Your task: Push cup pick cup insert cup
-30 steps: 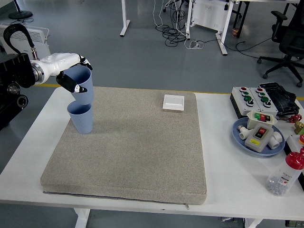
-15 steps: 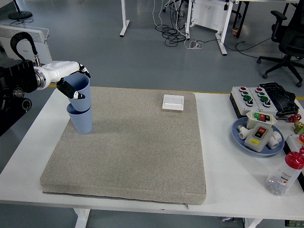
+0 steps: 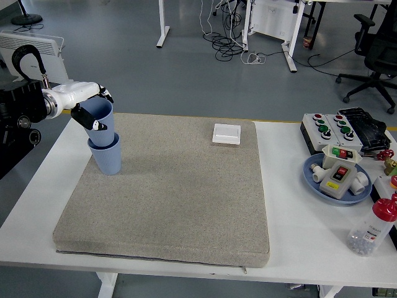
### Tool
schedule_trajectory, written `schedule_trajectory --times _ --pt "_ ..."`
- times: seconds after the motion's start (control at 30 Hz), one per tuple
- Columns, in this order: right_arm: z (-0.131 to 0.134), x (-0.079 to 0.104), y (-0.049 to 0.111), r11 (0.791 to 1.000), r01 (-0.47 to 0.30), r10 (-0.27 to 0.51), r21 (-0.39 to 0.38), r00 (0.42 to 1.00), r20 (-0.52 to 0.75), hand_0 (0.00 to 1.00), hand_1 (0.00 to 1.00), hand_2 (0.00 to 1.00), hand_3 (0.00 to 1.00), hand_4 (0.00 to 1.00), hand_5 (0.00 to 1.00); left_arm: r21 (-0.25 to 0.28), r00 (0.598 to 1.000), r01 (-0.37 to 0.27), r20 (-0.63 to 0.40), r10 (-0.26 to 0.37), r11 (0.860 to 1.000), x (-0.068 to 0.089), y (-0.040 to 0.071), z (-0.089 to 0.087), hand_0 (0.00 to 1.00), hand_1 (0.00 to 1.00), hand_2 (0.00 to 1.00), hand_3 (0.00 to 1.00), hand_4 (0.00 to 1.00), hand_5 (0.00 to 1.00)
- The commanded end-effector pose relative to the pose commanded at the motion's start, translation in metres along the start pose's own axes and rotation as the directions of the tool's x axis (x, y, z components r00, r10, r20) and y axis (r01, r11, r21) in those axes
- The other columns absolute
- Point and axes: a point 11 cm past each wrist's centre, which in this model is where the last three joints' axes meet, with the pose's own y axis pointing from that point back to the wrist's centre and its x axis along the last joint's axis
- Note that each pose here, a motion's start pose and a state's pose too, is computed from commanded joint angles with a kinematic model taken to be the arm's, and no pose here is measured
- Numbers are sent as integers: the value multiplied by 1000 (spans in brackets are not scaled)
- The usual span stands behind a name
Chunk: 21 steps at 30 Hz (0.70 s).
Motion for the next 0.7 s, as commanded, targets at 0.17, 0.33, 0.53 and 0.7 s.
schedule_trajectory --times 0.17,0.33,0.53,0.7 --pt "0 0 0 1000 0 0 0 1000 1 725 651 644 575 121 465 10 1000 14 -1 -14 1000 -5 -1 -4 504 523 505 483 350 2" --pt "0 0 0 1000 1 -1 0 1000 0 725 651 644 575 121 465 6 1000 5 -19 -5 1000 -7 -2 -7 497 566 565 518 403 2" --pt "-1 -1 0 1000 2 -2 3 1000 1 725 651 644 575 120 466 7 999 11 -30 -11 1000 -10 -2 -11 486 582 601 571 460 2" --pt "0 -1 0 1000 2 -2 2 1000 0 725 651 644 574 120 466 0 999 13 -38 -13 1000 -11 -3 -10 440 622 734 777 668 52"
